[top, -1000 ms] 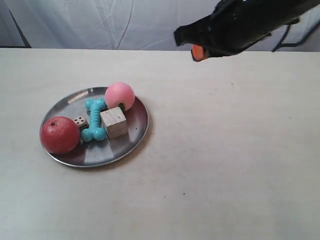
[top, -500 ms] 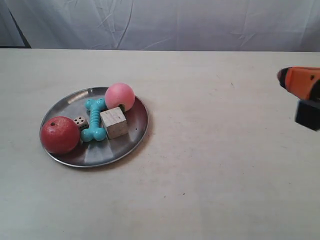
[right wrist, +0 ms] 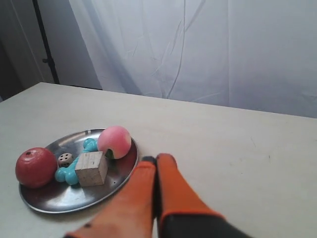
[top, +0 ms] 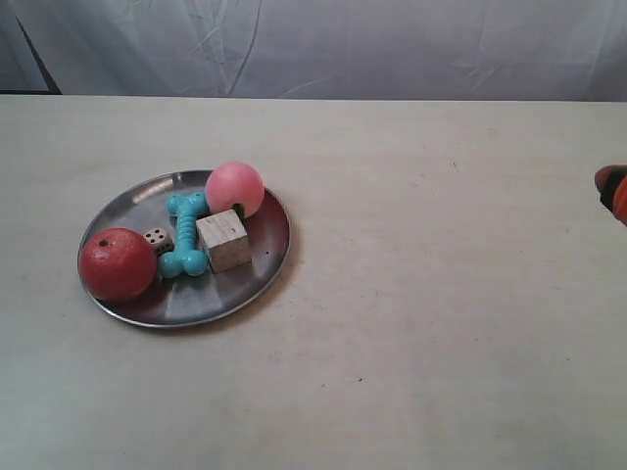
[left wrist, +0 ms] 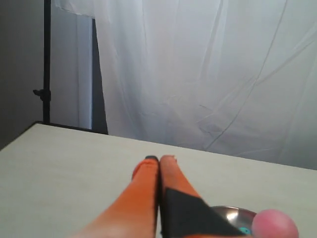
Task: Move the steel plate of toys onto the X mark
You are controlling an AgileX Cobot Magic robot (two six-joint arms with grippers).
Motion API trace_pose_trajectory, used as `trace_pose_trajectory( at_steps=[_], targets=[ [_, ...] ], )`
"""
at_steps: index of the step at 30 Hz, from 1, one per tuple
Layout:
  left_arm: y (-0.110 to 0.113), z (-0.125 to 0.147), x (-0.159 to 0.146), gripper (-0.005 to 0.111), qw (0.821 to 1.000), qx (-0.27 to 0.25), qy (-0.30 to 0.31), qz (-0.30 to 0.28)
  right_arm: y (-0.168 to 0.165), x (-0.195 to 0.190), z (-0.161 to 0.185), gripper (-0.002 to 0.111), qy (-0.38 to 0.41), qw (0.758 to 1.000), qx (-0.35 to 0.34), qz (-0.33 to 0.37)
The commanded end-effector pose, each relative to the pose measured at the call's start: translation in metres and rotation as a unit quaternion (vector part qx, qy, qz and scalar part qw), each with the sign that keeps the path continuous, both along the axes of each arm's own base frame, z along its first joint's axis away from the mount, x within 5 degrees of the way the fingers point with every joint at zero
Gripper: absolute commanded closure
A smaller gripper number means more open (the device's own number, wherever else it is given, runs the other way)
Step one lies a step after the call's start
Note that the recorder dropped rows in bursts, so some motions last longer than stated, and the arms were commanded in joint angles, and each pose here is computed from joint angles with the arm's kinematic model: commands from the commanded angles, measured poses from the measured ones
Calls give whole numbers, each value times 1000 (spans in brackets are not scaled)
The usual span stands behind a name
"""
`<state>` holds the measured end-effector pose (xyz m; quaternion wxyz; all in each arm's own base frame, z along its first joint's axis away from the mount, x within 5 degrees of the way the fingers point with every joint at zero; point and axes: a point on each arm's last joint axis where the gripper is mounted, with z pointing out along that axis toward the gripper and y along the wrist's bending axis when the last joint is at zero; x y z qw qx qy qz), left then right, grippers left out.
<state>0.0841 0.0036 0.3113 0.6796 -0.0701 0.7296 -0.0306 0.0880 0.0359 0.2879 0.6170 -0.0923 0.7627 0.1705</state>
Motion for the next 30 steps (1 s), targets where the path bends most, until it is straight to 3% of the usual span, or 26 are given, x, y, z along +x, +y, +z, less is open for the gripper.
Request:
trace_pose_trajectory(
  at_steps=[1, 6, 30],
  targets=[
    [-3, -2, -1, 107, 999, -51, 2, -10, 0, -1, -2, 108, 7, 1000, 13, 1],
    [-1, 2, -1, 107, 998, -55, -18, -3, 2, -1, -1, 108, 17, 999, 49, 3],
    [-3, 3, -1, 107, 998, -56, -28, -12, 2, -1, -1, 108, 16, 999, 50, 2]
  ],
)
